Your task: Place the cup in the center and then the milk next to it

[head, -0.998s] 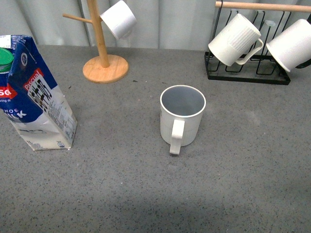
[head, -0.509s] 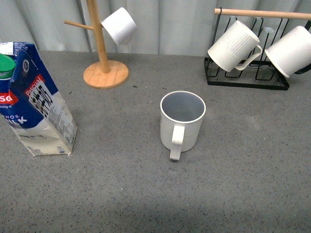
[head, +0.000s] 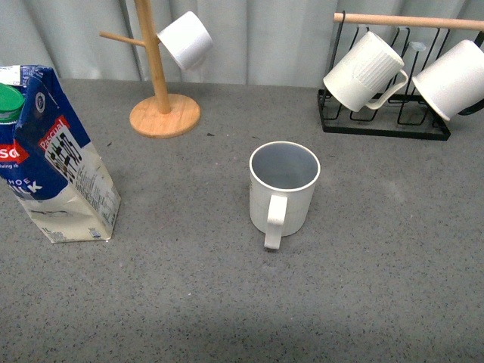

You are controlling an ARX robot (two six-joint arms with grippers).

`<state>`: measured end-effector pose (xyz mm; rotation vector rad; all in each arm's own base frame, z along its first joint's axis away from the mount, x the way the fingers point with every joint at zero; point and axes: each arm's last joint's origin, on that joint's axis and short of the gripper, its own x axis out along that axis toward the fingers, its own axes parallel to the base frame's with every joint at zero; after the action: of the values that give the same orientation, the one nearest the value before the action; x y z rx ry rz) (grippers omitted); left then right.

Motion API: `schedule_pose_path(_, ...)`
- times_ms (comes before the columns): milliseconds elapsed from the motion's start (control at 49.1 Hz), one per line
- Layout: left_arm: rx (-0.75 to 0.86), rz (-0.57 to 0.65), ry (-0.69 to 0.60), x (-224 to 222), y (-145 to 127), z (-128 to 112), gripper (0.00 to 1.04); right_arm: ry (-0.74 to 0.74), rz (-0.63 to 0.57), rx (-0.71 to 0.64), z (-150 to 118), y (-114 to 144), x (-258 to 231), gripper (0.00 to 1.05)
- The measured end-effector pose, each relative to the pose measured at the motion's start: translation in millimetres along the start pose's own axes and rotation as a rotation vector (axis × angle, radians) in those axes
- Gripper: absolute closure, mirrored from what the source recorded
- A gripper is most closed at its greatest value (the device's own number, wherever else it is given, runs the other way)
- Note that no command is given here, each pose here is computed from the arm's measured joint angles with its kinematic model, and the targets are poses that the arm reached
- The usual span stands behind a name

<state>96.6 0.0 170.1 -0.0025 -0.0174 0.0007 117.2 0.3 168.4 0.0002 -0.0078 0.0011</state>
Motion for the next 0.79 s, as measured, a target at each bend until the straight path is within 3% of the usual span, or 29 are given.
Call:
schedule_pose_path(651,0.000,0.000,0.000,0,0,0,0.07,0.006,0.003,0.000,-3,0,-20,1.04)
schedule_pose_path(794,0.000,0.000,0.000,0,0,0,0.07,0.005,0.003,-0.001,-3,0,-20,0.75)
